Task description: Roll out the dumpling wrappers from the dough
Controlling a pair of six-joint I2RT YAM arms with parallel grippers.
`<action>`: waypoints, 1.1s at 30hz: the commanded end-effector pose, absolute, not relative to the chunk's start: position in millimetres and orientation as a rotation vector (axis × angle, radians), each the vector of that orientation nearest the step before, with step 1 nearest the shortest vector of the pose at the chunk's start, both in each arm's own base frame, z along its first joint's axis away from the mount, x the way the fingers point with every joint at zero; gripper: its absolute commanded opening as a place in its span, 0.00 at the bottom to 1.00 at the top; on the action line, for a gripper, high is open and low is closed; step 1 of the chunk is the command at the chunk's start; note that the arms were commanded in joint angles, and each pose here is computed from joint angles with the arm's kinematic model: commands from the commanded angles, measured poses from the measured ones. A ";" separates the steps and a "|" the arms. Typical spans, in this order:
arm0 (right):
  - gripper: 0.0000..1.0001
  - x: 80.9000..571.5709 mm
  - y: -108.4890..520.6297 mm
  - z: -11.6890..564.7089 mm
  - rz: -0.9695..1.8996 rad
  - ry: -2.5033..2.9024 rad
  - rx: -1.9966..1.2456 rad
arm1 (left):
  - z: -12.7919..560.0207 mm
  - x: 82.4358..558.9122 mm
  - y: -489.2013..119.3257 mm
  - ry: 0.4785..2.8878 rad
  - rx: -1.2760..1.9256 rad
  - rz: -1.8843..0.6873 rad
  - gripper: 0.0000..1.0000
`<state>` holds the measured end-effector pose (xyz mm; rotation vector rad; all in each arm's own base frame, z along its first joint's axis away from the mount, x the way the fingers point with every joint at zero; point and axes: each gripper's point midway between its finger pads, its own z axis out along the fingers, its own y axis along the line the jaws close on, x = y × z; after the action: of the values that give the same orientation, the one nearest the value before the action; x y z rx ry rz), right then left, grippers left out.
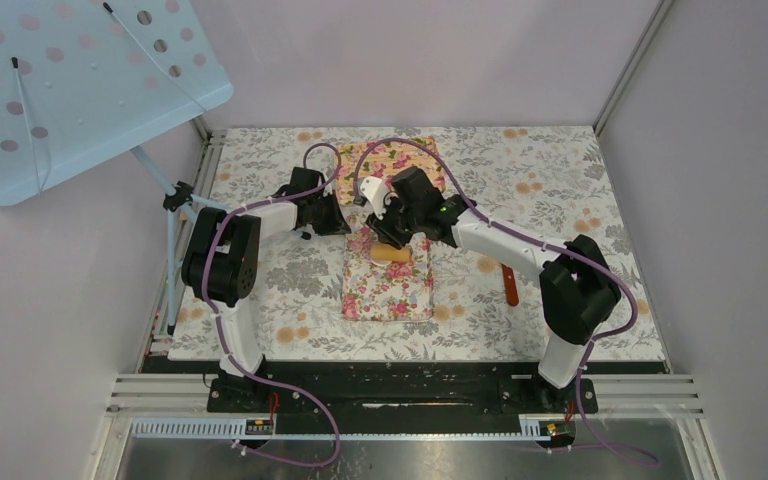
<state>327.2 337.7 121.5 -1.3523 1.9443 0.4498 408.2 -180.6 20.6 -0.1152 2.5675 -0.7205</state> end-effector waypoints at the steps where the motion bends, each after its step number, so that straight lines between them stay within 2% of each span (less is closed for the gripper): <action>1: 0.00 338.1 355.2 183.8 0.545 1.845 -1.235 | -2.7 384.8 -178.7 2.682 -0.096 -0.704 0.00; 7: 0.00 349.4 358.0 180.6 0.543 1.863 -1.180 | -3.0 385.2 -178.7 2.683 -0.096 -0.705 0.00; 19: 0.00 380.6 341.4 101.2 0.316 1.939 -1.277 | -2.4 385.3 -179.3 2.683 -0.095 -0.712 0.00; 33: 0.00 353.3 316.0 50.9 0.468 2.268 -1.200 | -1.9 384.4 -179.7 2.684 -0.095 -0.721 0.00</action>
<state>354.8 350.5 107.8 -1.2057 2.0368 0.5781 409.1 -180.5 20.6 -0.1168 2.5663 -0.7207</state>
